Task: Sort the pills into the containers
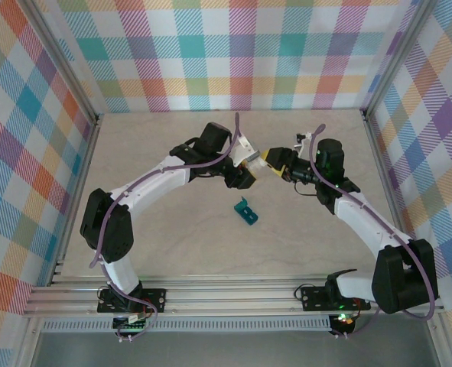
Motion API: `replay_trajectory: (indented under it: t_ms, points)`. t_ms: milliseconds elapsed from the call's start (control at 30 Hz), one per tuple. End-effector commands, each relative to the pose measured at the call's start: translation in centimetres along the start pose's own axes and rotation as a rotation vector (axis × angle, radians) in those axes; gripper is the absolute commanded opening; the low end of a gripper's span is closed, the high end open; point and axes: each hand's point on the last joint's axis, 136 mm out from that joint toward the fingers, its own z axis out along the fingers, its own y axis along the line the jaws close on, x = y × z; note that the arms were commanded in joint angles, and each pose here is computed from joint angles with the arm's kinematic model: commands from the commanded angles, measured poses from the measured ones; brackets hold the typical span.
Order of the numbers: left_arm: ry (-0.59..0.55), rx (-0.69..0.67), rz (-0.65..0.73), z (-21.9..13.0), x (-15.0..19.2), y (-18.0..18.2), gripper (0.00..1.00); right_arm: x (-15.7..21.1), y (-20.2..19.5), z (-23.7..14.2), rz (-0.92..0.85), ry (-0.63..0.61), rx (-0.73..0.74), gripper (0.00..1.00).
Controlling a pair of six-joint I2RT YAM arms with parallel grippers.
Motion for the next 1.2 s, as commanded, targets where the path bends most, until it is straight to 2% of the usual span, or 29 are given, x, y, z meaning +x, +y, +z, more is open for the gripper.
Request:
replay_trajectory:
  t_ms: [0,433,833,1033,1167]
  points:
    - [-0.011,0.020,0.031,-0.1,-1.0,-0.7,0.00,-0.4,1.6,0.3,-0.027,0.002,-0.047,0.63]
    - [0.006,0.025,0.029,0.3,-0.4,-0.7,0.00,-0.4,2.1,-0.1,-0.046,-0.014,-0.051,0.62]
    - [0.001,0.036,0.026,0.5,-0.7,-0.8,0.00,0.1,2.2,0.6,-0.043,0.030,-0.067,0.62]
    - [-0.011,0.041,0.025,0.2,-1.0,-1.0,0.00,0.4,1.8,1.0,-0.038,0.038,-0.064,0.55]
    - [-0.025,0.053,0.028,-0.1,-1.4,-1.3,0.00,0.5,1.4,1.0,-0.043,0.038,-0.055,0.46]
